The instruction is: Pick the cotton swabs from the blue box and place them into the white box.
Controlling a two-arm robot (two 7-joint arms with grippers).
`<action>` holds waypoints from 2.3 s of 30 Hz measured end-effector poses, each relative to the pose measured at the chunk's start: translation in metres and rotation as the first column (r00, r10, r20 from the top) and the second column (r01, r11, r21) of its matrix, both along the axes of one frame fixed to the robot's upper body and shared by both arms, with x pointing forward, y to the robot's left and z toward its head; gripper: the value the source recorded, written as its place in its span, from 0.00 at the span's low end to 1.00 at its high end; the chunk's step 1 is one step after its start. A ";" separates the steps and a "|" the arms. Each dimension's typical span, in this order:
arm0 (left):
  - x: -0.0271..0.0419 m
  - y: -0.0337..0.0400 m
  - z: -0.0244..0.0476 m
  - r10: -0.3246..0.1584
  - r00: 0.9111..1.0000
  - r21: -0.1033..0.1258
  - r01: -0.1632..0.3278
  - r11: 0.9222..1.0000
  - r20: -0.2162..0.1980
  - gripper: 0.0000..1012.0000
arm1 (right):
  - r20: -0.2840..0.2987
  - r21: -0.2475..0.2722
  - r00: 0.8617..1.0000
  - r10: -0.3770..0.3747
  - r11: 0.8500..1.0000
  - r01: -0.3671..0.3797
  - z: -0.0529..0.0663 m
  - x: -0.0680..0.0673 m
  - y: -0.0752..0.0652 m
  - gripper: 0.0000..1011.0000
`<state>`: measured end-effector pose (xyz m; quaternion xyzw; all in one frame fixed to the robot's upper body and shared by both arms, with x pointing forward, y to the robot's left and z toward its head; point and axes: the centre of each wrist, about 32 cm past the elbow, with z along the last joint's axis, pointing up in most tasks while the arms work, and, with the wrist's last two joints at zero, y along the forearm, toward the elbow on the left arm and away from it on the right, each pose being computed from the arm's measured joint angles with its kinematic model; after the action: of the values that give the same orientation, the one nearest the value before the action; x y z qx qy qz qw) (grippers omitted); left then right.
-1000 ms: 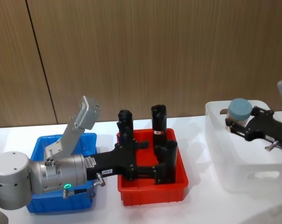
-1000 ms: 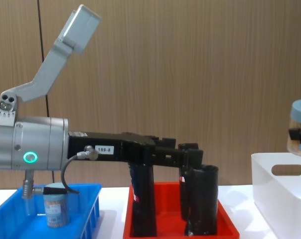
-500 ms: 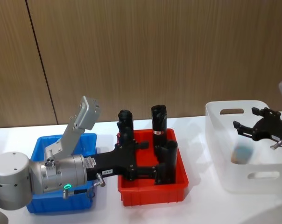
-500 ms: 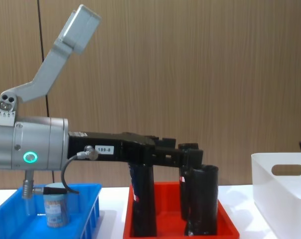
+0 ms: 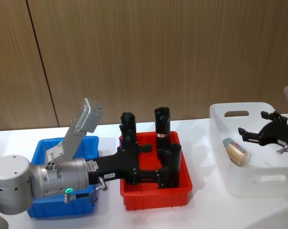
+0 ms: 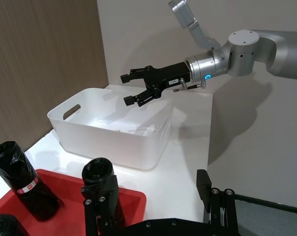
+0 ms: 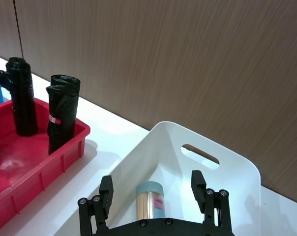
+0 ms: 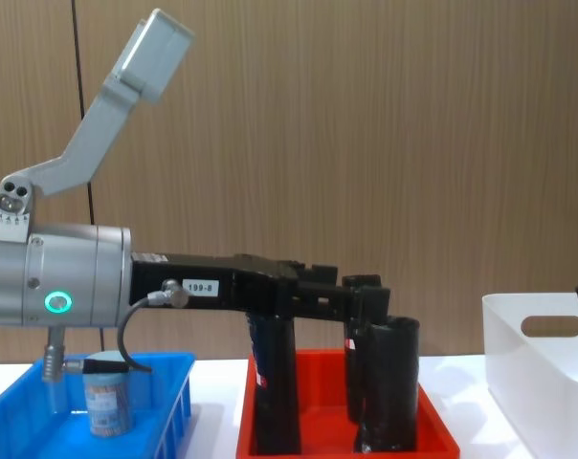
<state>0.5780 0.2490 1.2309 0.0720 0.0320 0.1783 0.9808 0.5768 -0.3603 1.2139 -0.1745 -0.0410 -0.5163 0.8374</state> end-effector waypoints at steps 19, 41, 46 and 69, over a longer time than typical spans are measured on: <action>-0.0111 -0.0072 -0.0050 0.108 0.993 0.023 -0.110 0.994 0.055 0.99 | 0.057 0.048 0.998 -0.005 0.999 0.002 -0.014 -0.025 0.032 0.99; -0.0356 -0.0225 -0.0142 0.320 0.931 0.027 -0.329 0.944 0.176 0.99 | 0.143 0.182 0.988 -0.055 0.983 0.029 -0.027 -0.081 0.087 0.99; -0.0408 -0.0257 -0.0159 0.360 0.911 0.020 -0.371 0.928 0.200 0.99 | 0.160 0.223 0.984 -0.077 0.974 0.040 -0.028 -0.097 0.099 0.99; -0.0682 -0.0412 -0.0230 0.551 0.778 -0.051 -0.564 0.824 0.302 0.99 | 0.184 0.322 0.973 -0.140 0.944 0.075 -0.025 -0.133 0.123 0.99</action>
<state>0.5097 0.2078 1.2079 0.0519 -0.1028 0.4697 0.8753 0.4433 -0.2370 1.1886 0.0125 -0.0348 -0.5767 0.8161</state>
